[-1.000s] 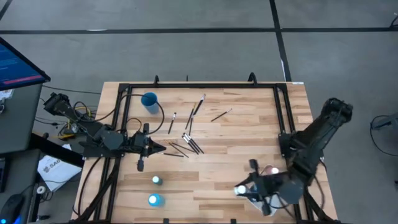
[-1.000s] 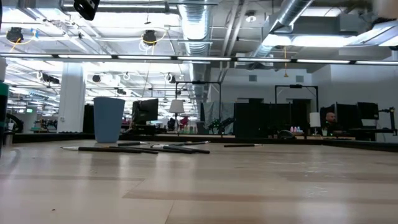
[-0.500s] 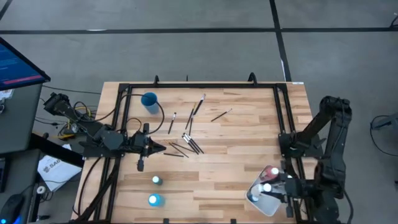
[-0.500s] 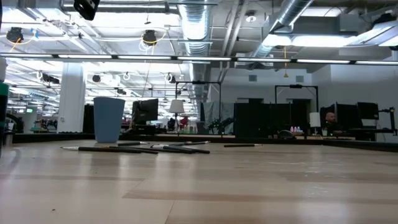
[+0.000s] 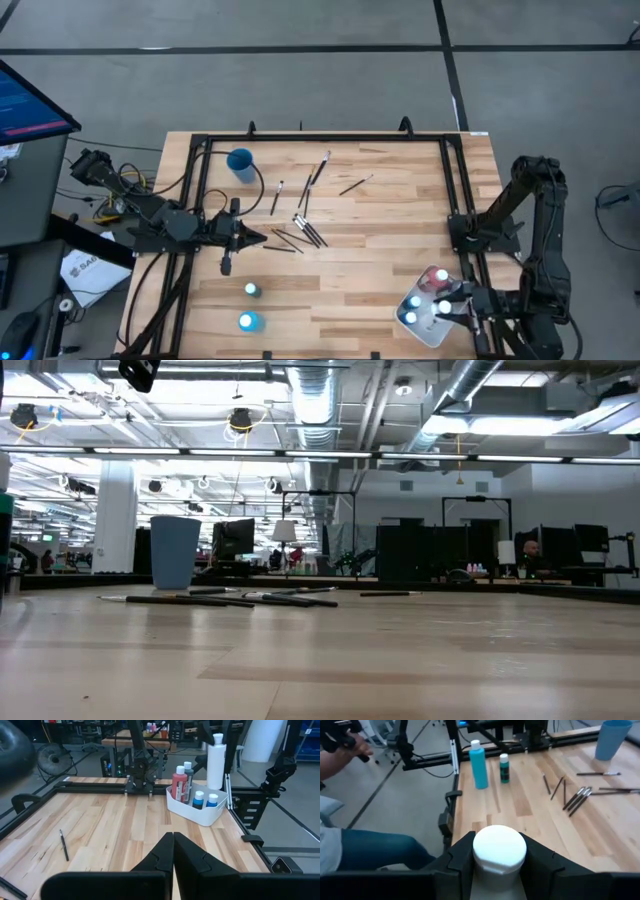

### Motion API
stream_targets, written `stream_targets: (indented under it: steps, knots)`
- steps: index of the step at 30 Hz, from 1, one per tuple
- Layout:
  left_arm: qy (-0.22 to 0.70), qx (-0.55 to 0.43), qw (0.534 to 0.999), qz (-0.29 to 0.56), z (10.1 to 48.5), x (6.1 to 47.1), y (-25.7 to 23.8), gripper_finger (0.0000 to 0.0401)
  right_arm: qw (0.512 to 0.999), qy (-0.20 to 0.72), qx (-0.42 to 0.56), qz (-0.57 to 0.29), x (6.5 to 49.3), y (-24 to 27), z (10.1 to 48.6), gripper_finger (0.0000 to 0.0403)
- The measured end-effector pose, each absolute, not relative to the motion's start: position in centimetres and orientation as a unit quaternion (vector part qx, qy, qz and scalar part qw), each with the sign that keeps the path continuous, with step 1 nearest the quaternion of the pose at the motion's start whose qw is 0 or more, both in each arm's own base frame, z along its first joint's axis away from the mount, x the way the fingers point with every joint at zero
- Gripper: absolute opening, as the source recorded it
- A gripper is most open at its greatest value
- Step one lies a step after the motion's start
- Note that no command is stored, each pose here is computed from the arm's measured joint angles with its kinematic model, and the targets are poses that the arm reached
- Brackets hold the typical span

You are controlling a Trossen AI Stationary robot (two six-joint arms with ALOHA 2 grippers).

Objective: Pick & Place Paint Supplies
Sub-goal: Put the large white paint bottle into the white bin

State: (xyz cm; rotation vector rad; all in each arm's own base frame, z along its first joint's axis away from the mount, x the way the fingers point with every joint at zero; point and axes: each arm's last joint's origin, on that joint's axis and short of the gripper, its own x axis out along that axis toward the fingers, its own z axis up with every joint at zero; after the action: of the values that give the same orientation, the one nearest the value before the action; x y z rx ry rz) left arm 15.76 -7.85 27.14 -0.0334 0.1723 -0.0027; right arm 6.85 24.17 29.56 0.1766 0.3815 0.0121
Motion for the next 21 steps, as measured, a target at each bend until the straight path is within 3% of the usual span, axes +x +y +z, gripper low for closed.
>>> stream_targets:
  steps: [21]
  knots:
    - [0.083,-0.02,0.996,-0.002,27.2,15.8,-7.9,0.0,0.969,0.227,0.065,-0.073,7.0,26.6,23.3,0.0122]
